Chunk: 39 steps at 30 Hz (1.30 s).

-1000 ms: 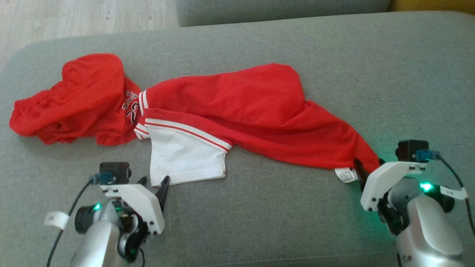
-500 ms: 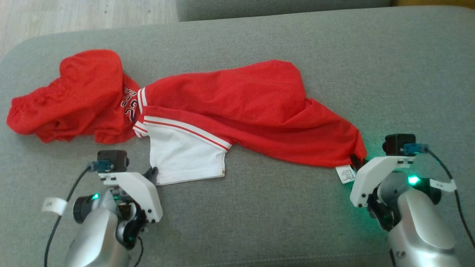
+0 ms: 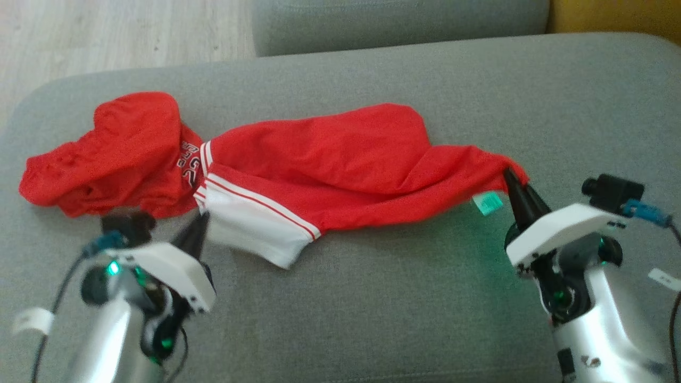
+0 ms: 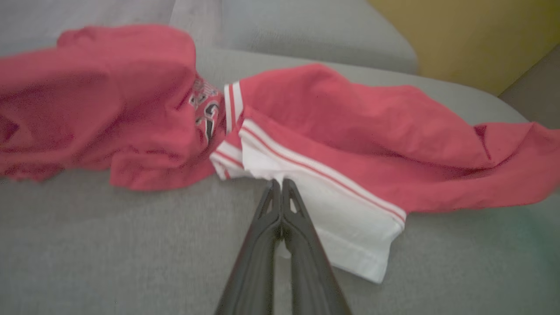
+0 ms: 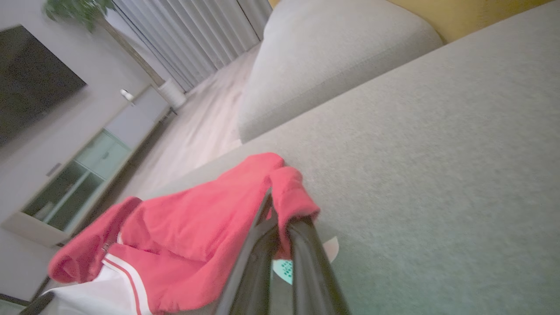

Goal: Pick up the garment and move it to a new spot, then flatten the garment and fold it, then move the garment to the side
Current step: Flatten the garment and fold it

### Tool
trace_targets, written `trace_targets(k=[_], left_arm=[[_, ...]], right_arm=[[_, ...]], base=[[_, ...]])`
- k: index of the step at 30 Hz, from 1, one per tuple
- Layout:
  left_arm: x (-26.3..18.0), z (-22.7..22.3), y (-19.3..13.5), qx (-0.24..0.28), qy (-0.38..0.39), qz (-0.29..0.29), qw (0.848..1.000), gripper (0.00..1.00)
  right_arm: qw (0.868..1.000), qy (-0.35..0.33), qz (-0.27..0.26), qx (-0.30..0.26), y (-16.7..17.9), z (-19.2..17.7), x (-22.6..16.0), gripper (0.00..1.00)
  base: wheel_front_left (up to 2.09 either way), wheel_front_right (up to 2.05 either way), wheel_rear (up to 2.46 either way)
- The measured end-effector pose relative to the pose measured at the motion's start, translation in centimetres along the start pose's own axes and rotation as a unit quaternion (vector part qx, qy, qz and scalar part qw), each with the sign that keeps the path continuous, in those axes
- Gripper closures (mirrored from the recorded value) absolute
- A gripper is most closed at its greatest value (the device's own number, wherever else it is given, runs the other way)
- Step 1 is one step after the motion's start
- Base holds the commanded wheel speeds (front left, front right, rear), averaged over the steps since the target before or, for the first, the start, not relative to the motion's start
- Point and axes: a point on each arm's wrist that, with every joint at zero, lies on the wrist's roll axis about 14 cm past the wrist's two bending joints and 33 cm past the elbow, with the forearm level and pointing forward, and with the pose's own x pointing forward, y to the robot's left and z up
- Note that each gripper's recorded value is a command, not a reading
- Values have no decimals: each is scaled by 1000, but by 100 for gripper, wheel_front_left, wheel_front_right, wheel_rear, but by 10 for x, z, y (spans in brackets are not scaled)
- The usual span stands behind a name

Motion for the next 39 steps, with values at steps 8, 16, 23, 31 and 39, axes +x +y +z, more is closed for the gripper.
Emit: trace_targets(k=[8,16,23,31,39], left_arm=[[28,109,4,64,-90,-29,993,100],[108,228,17,98,-156,-31,982,100],[151,297,30,70,-226,-22,971,100],[137,380,28,29,-312,-22,949,100],[112,429,-1,39,-355,-54,933,100]], right_arm=[[993,-59,77,62,39,61,35,100],[987,-102,123,9,73,154,124,100],[978,-166,125,-8,84,222,176,100],[951,-271,148,-21,116,312,169,100],[933,-318,164,-50,134,359,148,100]], base=[[0,0,0],[0,0,0],[0,0,0],[0,0,0],[0,0,0]])
